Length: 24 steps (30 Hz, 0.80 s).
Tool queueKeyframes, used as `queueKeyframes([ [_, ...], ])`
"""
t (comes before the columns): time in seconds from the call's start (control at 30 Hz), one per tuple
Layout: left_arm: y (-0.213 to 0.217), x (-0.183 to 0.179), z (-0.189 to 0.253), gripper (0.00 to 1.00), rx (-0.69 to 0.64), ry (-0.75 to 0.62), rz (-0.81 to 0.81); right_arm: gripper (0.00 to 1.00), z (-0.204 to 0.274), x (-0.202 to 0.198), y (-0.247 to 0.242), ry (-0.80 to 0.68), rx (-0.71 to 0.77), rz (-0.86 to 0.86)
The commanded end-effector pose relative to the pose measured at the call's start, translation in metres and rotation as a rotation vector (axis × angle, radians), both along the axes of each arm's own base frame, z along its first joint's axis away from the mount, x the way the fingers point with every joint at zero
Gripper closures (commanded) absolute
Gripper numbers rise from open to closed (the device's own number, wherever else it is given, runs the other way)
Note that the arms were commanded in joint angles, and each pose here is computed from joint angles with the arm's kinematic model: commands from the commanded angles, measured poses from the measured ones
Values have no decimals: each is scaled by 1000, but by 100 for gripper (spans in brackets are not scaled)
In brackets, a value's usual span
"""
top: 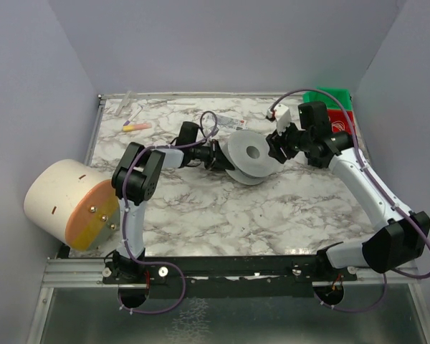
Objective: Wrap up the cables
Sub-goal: Place the cable reel at the center of the board.
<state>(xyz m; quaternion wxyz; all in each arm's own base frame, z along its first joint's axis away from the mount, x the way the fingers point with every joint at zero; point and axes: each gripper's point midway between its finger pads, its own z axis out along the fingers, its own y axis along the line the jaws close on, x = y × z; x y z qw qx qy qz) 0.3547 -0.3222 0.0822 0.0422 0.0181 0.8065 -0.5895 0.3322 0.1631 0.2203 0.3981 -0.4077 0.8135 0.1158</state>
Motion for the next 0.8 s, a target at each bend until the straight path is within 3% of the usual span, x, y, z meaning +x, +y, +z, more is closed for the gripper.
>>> queueKeyframes([
  [0.0,-7,-3,-1,78,-18,-43,-39,40,-2,7,0,-1,77,-5],
  [0.23,-1,0,-3,55,24,-75,-32,35,-5,11,-11,-9,106,-41],
  [0.43,8,1,-14,48,87,-89,-15,35,-4,12,-15,-16,114,-58],
  [0.53,18,2,-23,33,146,-104,-4,34,-2,12,-18,-26,114,-67],
  [0.6,25,4,-29,31,191,-114,12,34,0,14,-19,-31,115,-72],
  [0.63,28,4,-32,21,212,-118,17,34,-1,14,-20,-29,115,-74],
  [0.77,39,2,-40,16,281,-135,9,34,-2,14,-22,-29,113,-79],
])
